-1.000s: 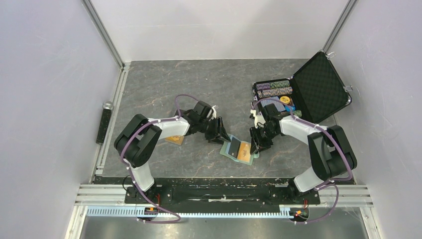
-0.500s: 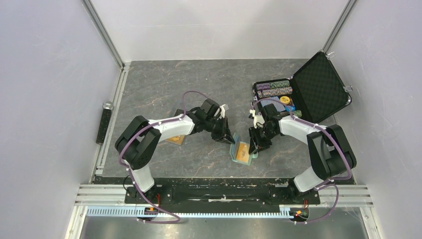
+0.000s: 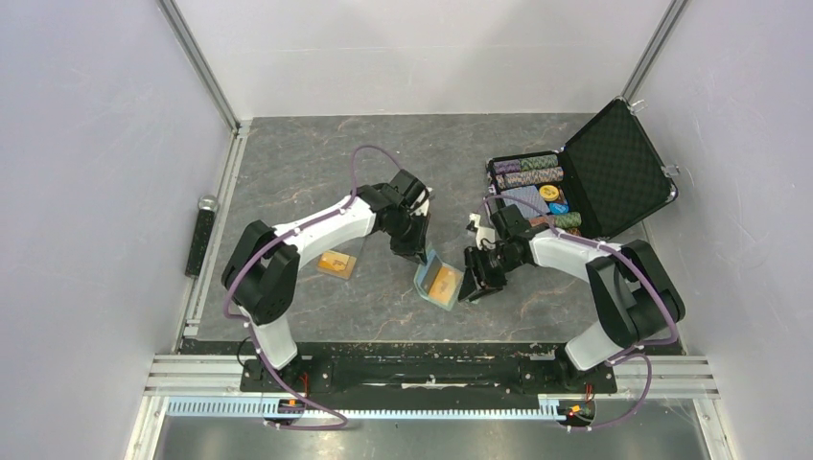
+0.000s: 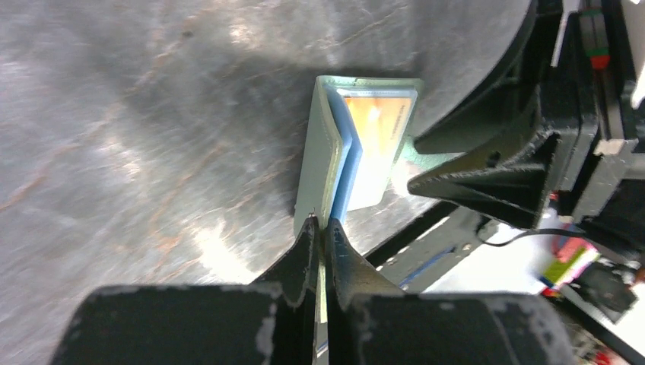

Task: Put the credit cards into the card holder
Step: Close the card holder at the center of the board.

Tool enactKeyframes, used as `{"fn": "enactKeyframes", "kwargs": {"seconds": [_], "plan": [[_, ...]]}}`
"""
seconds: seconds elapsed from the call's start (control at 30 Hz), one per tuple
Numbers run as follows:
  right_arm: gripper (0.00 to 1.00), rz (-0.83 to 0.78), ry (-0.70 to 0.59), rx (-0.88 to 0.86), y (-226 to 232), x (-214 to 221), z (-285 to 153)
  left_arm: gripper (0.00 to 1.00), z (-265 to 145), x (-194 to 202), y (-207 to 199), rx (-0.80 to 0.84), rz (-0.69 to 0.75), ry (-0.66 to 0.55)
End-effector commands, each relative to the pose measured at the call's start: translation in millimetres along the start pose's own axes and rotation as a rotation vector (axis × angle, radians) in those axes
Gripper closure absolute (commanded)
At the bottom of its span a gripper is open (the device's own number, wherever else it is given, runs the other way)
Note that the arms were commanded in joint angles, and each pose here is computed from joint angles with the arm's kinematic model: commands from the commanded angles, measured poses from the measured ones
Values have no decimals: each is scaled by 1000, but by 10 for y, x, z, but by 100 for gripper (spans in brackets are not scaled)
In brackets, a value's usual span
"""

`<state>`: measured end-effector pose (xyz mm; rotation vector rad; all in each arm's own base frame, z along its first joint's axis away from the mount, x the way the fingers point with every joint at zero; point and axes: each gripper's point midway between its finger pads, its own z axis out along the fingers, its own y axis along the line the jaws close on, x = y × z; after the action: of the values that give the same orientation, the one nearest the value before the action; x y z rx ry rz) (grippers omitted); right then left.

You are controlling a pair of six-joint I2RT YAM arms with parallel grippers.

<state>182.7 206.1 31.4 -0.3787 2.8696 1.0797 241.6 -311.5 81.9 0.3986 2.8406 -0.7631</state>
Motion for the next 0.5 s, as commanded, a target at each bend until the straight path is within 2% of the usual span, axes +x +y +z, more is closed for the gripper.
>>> {"fn": "enactKeyframes", "kwargs": {"seconds": [0.0,0.23,0.3,0.4,0.47], "plan": [[57,-2,-37,-106,249,-96,-23,98,-219,-73,405,-227,163,38],[54,-1,-120,-183,452,-326,-132,95,-145,-91,312,-230,213,69],[53,2,-150,-191,478,-407,-190,85,-48,-67,194,-207,228,84],[53,10,-190,-199,481,-512,-285,65,109,-24,-79,-111,221,90],[53,15,-210,-205,473,-564,-337,59,201,-8,-243,-33,185,81]]}}
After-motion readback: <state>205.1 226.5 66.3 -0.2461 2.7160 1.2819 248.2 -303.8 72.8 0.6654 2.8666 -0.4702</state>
